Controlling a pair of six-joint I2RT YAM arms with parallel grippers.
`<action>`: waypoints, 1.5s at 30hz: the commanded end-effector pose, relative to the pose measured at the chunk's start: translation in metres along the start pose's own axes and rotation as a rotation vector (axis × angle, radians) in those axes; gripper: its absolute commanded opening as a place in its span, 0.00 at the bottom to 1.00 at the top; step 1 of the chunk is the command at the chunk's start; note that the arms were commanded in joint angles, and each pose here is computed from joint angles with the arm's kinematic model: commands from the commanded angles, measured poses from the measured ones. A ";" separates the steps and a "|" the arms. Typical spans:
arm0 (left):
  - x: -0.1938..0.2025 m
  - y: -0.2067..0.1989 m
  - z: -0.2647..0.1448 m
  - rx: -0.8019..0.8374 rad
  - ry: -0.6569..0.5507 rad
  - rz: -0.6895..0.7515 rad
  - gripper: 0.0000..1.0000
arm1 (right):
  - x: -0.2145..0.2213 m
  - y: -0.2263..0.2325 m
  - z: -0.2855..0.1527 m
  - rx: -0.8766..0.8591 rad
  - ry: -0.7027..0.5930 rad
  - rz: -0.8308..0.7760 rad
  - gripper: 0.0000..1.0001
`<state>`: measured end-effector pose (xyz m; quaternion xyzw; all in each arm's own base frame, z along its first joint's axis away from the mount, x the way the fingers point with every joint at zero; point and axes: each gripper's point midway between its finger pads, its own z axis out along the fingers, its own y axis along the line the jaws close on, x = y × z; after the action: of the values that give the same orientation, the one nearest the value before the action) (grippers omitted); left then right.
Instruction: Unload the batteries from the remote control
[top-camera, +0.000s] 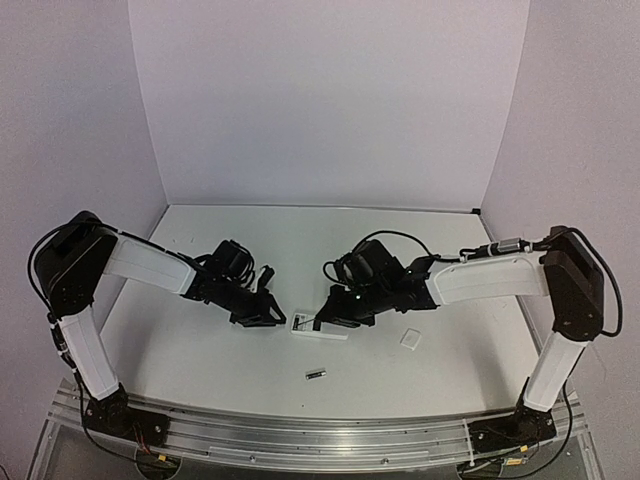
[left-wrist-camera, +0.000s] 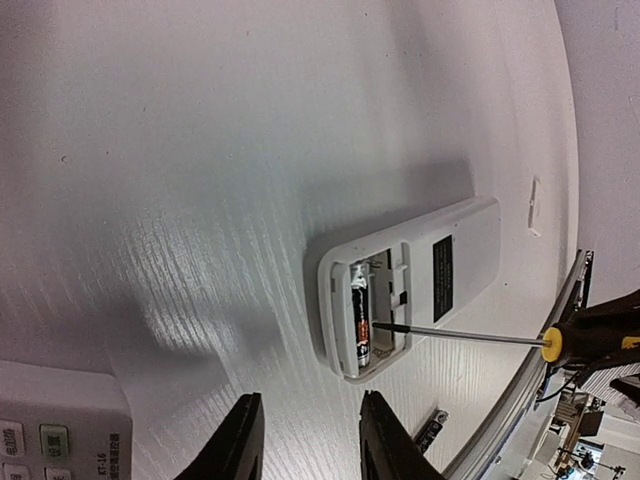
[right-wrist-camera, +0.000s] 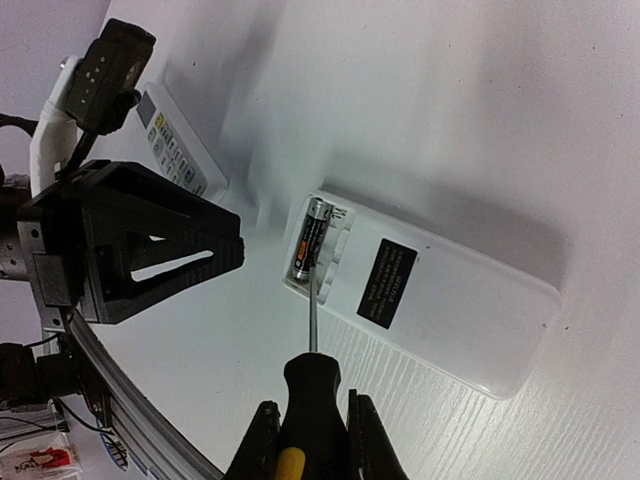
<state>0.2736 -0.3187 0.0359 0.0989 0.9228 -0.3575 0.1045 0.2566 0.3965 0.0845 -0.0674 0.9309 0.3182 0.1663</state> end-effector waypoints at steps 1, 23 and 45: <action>-0.015 -0.009 0.003 0.033 -0.029 0.038 0.28 | -0.009 0.009 0.001 -0.024 -0.034 -0.003 0.00; -0.008 -0.010 0.022 0.096 0.025 0.032 0.16 | 0.002 -0.008 0.016 0.018 -0.001 -0.031 0.00; 0.030 0.004 0.033 0.135 0.110 -0.026 0.07 | 0.010 -0.061 0.031 0.027 -0.187 0.274 0.00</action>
<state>0.2685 -0.3333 0.0151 0.1099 0.9039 -0.4070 0.0723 0.2641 0.3937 0.0595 0.0236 0.9053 0.3745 0.1990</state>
